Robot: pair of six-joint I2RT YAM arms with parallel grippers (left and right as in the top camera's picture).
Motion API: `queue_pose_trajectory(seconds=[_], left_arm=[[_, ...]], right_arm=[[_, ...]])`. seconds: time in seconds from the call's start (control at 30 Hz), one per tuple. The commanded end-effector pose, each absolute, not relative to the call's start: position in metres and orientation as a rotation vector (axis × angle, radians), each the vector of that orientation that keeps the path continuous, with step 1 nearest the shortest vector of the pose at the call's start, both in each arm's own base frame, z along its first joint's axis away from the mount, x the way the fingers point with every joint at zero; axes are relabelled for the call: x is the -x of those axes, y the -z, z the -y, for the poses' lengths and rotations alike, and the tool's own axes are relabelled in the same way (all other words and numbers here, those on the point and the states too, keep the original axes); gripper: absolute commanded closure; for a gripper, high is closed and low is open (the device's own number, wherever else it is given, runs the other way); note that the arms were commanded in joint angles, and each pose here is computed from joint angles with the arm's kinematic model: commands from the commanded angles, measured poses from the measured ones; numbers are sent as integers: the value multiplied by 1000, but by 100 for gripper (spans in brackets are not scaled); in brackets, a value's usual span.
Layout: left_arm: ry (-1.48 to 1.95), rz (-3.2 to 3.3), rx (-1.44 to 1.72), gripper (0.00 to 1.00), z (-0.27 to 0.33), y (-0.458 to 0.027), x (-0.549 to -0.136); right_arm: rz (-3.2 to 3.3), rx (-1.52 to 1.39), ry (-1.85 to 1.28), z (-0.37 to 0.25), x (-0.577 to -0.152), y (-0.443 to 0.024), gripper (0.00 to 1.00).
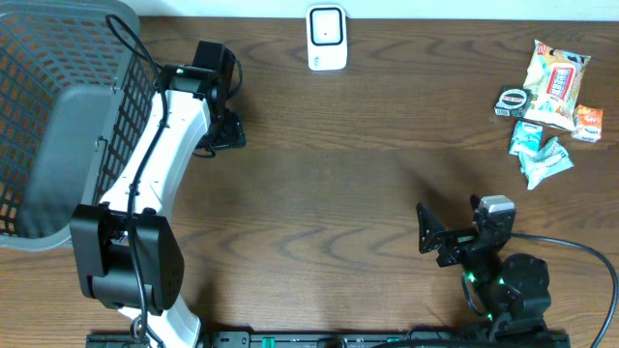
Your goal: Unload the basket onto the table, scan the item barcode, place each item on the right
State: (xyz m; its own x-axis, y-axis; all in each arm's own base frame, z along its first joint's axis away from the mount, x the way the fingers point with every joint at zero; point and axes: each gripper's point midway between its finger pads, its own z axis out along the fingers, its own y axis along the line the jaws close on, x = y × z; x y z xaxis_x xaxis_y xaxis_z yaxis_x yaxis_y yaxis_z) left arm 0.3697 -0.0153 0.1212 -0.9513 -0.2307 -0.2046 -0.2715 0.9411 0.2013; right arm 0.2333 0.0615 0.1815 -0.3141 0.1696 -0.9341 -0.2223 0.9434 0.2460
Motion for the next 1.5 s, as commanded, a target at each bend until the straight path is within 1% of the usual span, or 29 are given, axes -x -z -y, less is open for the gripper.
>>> queue_pose_trajectory(seconds=[0.0, 0.43, 0.73, 1.17, 1.47], left_arm=[[-356, -2909, 401, 2, 11, -124, -368], [-357, -2909, 401, 2, 11, -124, -368], [-356, -2909, 401, 2, 11, -124, -368], [-356, -2909, 401, 2, 11, -124, -368], [-356, -2909, 401, 2, 11, -124, -368]], right_arm=[[-1800, 74, -379, -61, -232, -184, 1], [-1736, 35, -317, -46, -231, -189, 1], [-1668, 18, -246, -34, -228, -202, 1], [-1631, 88, -172, -32, -226, -209, 1], [-1527, 88, -166, -32, -238, -208, 1]])
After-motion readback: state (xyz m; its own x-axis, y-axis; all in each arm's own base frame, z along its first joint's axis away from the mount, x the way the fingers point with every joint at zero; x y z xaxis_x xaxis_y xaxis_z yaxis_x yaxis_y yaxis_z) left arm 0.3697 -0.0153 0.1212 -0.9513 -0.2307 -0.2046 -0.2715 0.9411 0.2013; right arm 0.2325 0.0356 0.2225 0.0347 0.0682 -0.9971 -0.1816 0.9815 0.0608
